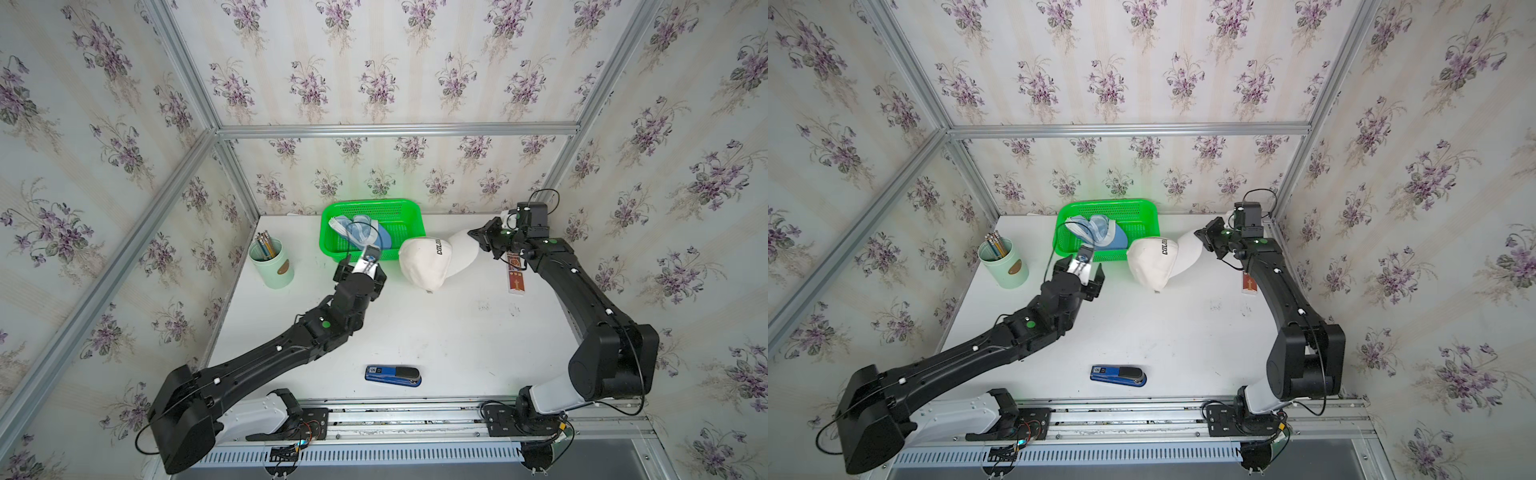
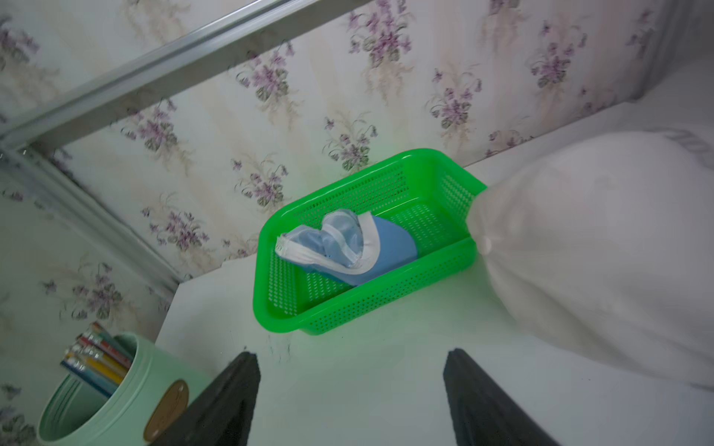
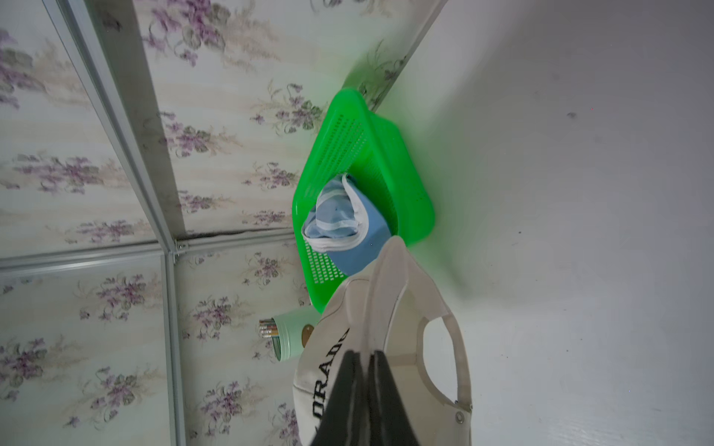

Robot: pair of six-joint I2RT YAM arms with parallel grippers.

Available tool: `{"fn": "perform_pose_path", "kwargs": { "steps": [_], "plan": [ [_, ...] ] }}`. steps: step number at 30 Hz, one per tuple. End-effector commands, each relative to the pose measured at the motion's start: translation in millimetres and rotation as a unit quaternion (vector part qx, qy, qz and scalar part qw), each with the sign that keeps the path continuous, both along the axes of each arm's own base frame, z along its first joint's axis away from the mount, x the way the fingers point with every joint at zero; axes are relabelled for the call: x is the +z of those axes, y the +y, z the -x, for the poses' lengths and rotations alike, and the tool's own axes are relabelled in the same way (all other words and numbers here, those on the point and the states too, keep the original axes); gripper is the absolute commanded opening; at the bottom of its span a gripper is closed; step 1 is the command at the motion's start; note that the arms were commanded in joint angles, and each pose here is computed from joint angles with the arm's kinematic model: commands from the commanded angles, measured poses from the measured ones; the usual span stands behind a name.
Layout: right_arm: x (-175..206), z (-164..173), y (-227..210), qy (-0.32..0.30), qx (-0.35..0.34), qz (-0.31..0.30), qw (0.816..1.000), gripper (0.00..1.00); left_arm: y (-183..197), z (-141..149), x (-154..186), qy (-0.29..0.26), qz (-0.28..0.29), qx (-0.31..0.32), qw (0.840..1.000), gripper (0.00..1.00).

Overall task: Turn the baseball cap inside out
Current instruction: Place the baseball cap at the center of the board.

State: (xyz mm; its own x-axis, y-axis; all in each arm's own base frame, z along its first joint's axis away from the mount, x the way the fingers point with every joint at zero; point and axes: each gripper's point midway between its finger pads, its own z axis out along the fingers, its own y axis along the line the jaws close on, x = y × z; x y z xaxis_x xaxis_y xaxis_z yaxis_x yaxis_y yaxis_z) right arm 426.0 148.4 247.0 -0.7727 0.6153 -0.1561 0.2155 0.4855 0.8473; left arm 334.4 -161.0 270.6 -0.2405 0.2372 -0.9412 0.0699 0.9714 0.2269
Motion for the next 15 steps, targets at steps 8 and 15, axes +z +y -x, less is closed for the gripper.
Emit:
{"fn": "perform_pose_path", "kwargs": {
  "steps": [8, 15],
  "plan": [
    [-31, 4, 78, 0.01, 0.171, -0.12, 0.978, 0.0, 58, -8, -33, 0.134, 0.058, 0.087, 0.985, 0.79],
    [-80, 0, 73, 0.037, 0.178, -0.097, 0.978, 0.0, 57, -16, -25, 0.137, 0.062, 0.088, 0.985, 0.79]
  ]
}}
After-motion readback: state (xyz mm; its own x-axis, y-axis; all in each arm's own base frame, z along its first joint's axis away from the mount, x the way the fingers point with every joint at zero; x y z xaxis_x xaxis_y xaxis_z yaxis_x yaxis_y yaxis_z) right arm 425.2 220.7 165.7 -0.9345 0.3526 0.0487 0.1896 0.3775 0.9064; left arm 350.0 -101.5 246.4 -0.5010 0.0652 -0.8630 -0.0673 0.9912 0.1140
